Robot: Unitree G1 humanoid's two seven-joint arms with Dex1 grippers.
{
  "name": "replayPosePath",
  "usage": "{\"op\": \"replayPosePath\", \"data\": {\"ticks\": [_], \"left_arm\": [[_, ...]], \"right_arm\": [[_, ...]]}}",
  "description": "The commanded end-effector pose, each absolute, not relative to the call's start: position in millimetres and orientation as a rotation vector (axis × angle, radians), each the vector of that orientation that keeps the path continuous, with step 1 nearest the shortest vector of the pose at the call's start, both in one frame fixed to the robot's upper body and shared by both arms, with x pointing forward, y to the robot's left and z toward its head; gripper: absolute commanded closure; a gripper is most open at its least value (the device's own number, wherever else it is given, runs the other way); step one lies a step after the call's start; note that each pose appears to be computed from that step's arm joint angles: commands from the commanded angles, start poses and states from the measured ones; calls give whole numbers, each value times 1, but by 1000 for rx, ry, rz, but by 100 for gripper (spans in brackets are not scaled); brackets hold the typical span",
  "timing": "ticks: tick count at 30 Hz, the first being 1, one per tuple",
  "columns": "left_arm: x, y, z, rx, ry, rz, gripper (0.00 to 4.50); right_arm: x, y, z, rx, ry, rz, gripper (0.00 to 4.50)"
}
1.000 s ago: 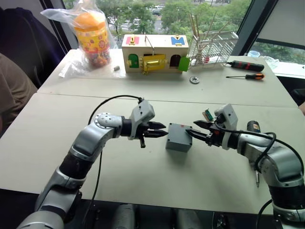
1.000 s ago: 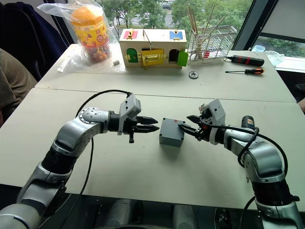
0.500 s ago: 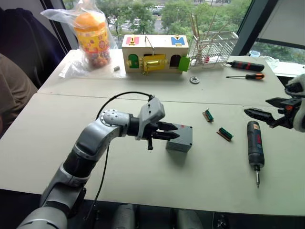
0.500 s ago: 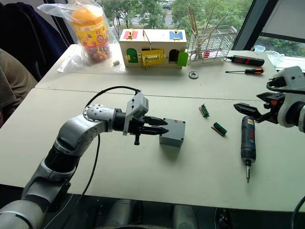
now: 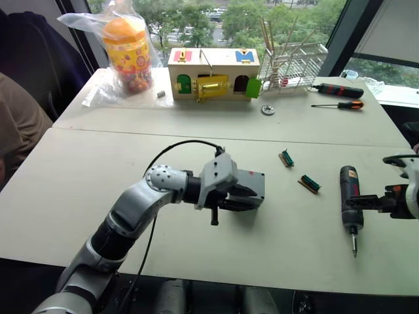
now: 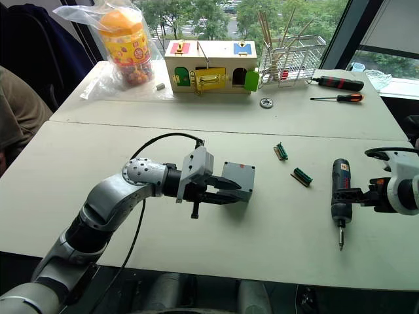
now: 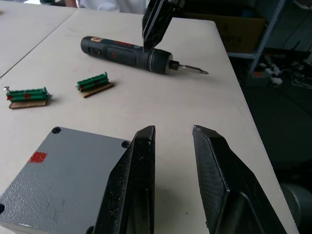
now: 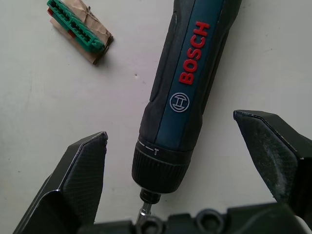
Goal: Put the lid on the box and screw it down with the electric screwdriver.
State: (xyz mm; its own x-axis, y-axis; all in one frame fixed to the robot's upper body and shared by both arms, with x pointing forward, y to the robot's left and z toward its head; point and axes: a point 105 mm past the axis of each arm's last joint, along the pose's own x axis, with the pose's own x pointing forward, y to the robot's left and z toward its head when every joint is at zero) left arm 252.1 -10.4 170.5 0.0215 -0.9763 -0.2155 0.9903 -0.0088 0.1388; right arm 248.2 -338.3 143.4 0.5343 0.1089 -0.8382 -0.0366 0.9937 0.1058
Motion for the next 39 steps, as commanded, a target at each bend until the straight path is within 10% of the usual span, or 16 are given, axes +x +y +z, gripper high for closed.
{"op": "replayPosePath", "data": {"ticks": [1,11,18,25,33,39], "left_arm": [[248,-17,171,280,27,-1543,330],[254,-21,167,237,27,-1477,330],[259,-21,168,223,21,-1439,330],[266,-14,167,228,31,-1412,330],[304,0,177,104,16,-1324,330],[318,12,189,152,20,-1354,330]], "right_arm": [[254,-335,131,119,1039,79,3],[264,-339,108,112,1138,71,3],[265,-342,99,38,1213,145,258],[269,-358,99,2,1173,92,268],[310,-344,202,70,695,125,268],[311,-284,290,146,-83,277,268]]}}
